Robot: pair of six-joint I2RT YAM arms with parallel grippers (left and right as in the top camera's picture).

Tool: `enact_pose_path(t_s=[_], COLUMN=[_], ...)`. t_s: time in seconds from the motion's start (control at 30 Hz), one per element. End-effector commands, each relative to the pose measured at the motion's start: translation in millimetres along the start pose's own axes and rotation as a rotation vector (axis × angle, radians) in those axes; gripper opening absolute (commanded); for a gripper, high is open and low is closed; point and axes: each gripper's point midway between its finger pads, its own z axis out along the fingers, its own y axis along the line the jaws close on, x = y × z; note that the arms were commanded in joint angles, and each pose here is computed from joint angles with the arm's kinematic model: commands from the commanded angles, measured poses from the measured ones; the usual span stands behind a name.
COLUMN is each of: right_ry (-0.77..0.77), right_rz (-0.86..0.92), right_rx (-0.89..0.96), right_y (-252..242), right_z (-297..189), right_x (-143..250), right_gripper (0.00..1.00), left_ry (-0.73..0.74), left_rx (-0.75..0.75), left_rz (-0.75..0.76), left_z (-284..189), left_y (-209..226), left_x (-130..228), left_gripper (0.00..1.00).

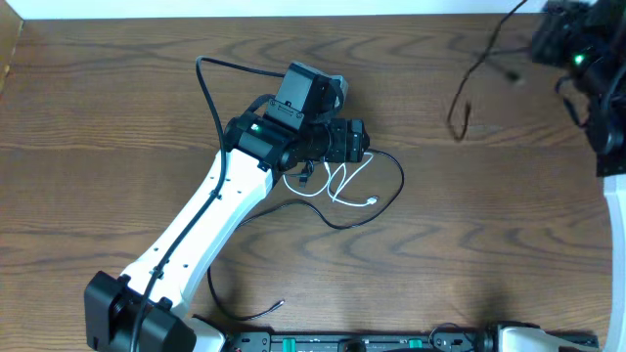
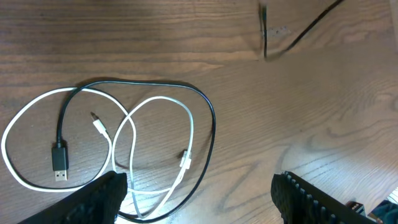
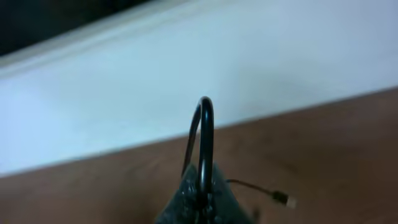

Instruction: Untangle cables

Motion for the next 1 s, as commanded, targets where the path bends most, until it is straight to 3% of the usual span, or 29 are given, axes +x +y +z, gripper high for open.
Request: enact_pose_path(t_s=[0.0, 0.13, 0.3, 0.47, 0.8, 0.83, 0.9, 0.93, 0.97], right_ry=[-0.133, -0.2, -0.179, -0.09, -0.127, -0.118, -0.1, -0.082, -0.061], right_rz=[-0.088, -0.138, -0.112, -0.055, -0.051, -0.049, -0.045, -0.041, -0.036], right_rx=[0.231, 0.377, 0.494, 0.522, 0.534, 0.536, 0.539, 0.54, 0.542], right_y=[-46, -88, -154, -251, -320, -326, -331, -333, -335], right_z=[-11, -12, 13, 82, 172, 180, 187, 191, 193], right_x=[-36, -58, -55, -16, 34, 44, 54, 62, 69], right_gripper=[0.01, 0.01, 0.01, 0.01, 0.04, 0.13, 0.44, 0.71, 0.91], left_ry=[-0.006, -0.006, -0.006, -0.013, -0.033, -0.033, -0.033, -0.033, -0.033], left_rx=[-0.011, -0.011, -0.011, -0.009, 0.001, 0.001, 0.001, 0.001, 0.0], left_rz=[0.008, 0.008, 0.008, 0.01, 0.017, 0.017, 0.017, 0.017, 0.017], left_z=[2, 2, 2, 2, 2, 2, 2, 2, 2], left_y=[1, 1, 1, 0, -2, -2, -2, -2, -2], left_x=[-3, -3, -3, -5, -10, -10, -9, -10, -10], left_gripper=[0.79, 0.79, 0.79, 0.79, 0.8, 0.79, 0.79, 0.79, 0.79])
